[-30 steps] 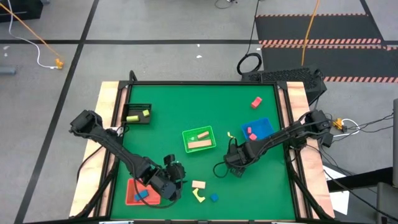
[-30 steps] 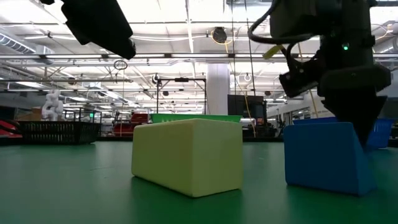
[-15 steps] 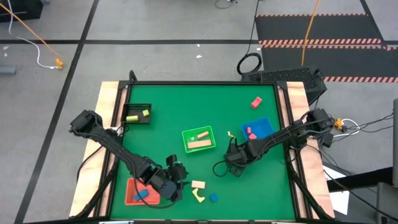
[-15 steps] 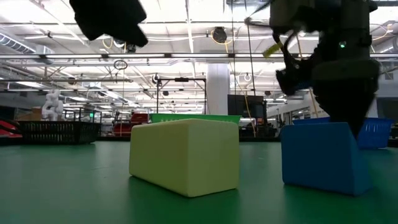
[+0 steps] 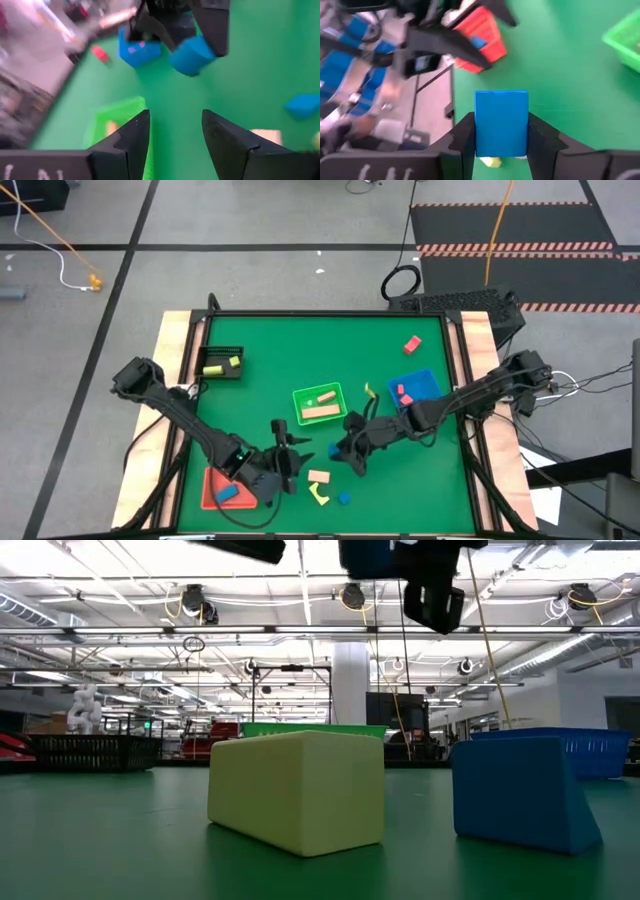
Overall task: Sort & place blocks by color
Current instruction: Put the top blue block into the red bin
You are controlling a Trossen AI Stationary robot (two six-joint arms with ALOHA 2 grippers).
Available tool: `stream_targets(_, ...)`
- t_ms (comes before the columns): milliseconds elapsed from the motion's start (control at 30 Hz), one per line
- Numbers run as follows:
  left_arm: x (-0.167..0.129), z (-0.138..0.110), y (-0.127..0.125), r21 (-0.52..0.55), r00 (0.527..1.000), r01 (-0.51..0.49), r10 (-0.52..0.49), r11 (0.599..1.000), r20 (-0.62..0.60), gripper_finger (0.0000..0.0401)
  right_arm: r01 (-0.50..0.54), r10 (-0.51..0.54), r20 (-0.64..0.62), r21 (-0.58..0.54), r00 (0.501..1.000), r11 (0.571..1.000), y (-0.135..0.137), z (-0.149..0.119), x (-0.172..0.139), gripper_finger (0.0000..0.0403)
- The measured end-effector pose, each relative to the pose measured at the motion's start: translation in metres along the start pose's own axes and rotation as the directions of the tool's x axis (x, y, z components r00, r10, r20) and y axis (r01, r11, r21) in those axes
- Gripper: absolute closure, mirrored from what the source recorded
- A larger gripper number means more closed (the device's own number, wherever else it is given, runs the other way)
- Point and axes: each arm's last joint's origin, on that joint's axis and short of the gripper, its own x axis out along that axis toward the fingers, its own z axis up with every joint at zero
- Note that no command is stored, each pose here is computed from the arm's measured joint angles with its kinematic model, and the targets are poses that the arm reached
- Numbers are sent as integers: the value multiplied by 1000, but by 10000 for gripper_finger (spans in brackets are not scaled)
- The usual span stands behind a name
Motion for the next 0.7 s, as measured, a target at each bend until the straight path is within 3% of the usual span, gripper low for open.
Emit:
stream_targets(167,-1,7,-2,239,998,19,-31,971,49,219,-133,132,-84,-7,988,991,6,0,-1,290)
stream_targets(333,-2,16,-9,426,962,180,-249,887,111,219,-182,184,-160,26,970,983,5,0,-1,290)
stream_targets(400,-3,21,-9,454,945,189,-288,871,157,219,-198,200,-175,29,964,980,5,0,-2,290)
stream_targets(533,0,32,-5,448,925,150,-284,882,251,219,-200,200,-177,18,964,980,5,0,-1,290)
stream_targets(700,6,36,1,435,913,165,-304,885,272,219,-243,240,-144,-5,960,970,9,3,-2,290)
